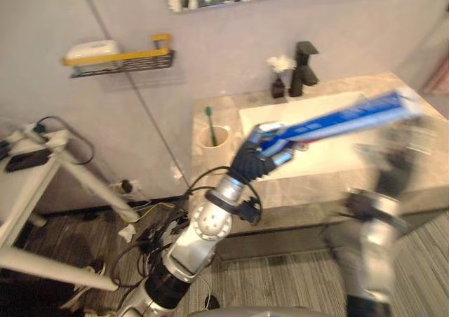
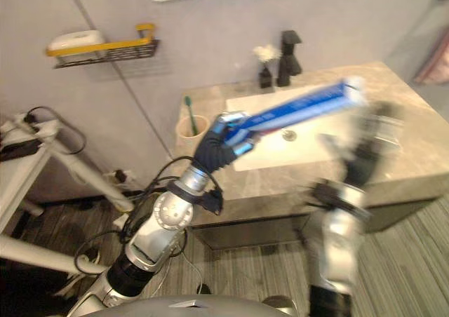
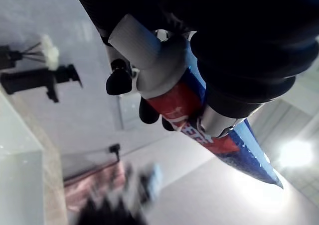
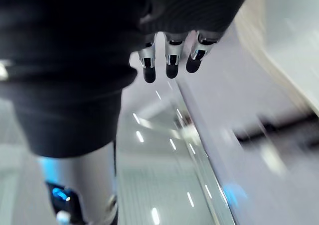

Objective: Organize washtable

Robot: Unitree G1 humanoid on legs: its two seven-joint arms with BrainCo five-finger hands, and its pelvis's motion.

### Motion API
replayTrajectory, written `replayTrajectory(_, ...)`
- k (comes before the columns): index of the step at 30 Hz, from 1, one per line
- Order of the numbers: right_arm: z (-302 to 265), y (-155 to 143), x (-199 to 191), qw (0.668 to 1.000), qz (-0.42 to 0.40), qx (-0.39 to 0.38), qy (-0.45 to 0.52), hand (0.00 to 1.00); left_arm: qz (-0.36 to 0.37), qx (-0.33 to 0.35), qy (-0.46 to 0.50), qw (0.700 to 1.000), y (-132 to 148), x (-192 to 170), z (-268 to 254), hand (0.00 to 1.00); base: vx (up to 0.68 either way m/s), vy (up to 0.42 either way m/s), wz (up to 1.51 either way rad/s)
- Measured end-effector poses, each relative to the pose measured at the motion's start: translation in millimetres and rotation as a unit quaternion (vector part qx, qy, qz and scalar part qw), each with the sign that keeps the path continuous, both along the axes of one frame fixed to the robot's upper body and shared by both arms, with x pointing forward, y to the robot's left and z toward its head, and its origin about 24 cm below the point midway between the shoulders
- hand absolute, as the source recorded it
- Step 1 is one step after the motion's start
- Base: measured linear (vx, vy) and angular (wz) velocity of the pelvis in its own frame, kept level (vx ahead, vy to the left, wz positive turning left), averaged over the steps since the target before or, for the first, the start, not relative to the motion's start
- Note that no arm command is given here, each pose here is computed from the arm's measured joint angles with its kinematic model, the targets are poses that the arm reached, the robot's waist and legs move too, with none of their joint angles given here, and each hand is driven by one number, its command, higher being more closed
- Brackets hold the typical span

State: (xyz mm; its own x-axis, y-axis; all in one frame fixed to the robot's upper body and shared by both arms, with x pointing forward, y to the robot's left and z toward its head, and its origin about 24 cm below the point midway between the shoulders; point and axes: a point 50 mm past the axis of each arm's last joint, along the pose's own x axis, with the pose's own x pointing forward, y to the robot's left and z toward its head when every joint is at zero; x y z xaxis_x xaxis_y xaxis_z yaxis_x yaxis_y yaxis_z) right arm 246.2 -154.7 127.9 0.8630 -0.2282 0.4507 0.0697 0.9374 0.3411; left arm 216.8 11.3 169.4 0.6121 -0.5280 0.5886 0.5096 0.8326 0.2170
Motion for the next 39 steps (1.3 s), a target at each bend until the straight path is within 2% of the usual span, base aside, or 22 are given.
replayTrajectory(2,1,32,14,0.998,0.062,-0.015,0.016,0.00,0.003,-0.015,-0.009,1.000,1,-1,3,1.00,-0.05,0.022,0.47)
replayTrajectory(6,5,55,21,0.991,0.129,-0.010,0.013,0.00,0.044,-0.037,-0.012,0.998,9,6,8,1.00,-0.03,0.042,0.22)
replayTrajectory(9,12,69,27,0.984,0.180,-0.002,0.008,0.00,0.041,-0.035,-0.044,0.998,5,11,23,1.00,-0.05,0.021,0.06)
replayTrajectory(11,20,55,17,0.979,0.203,0.008,-0.024,0.00,0.047,-0.047,-0.063,0.996,11,9,32,1.00,-0.01,0.005,0.05)
replayTrajectory(12,25,32,8,0.979,0.199,0.017,-0.046,0.00,0.059,-0.058,-0.078,0.994,20,8,39,1.00,0.00,0.002,0.05)
replayTrajectory(13,25,11,4,0.981,0.182,0.031,-0.056,0.00,0.074,-0.062,-0.088,0.991,29,9,43,1.00,-0.01,-0.001,0.05)
replayTrajectory(16,23,-15,1,0.988,0.139,0.038,-0.060,0.00,0.096,-0.063,-0.087,0.990,38,14,43,1.00,-0.04,-0.008,0.01)
replayTrajectory(22,18,-17,-2,0.989,0.130,0.044,-0.053,0.00,0.105,-0.060,-0.074,0.990,43,15,37,1.00,0.01,-0.002,0.01)
replayTrajectory(25,15,-22,-4,0.991,0.117,0.045,-0.047,0.00,0.138,-0.072,-0.065,0.986,57,15,34,1.00,0.02,-0.006,0.00)
replayTrajectory(31,17,-32,-6,0.993,0.088,0.056,-0.058,0.00,0.158,-0.081,-0.068,0.982,67,15,36,1.00,-0.01,0.005,-0.05)
replayTrajectory(39,16,-22,-6,0.988,0.126,0.058,-0.062,0.00,0.153,-0.078,-0.068,0.983,66,15,36,1.00,-0.01,0.010,-0.07)
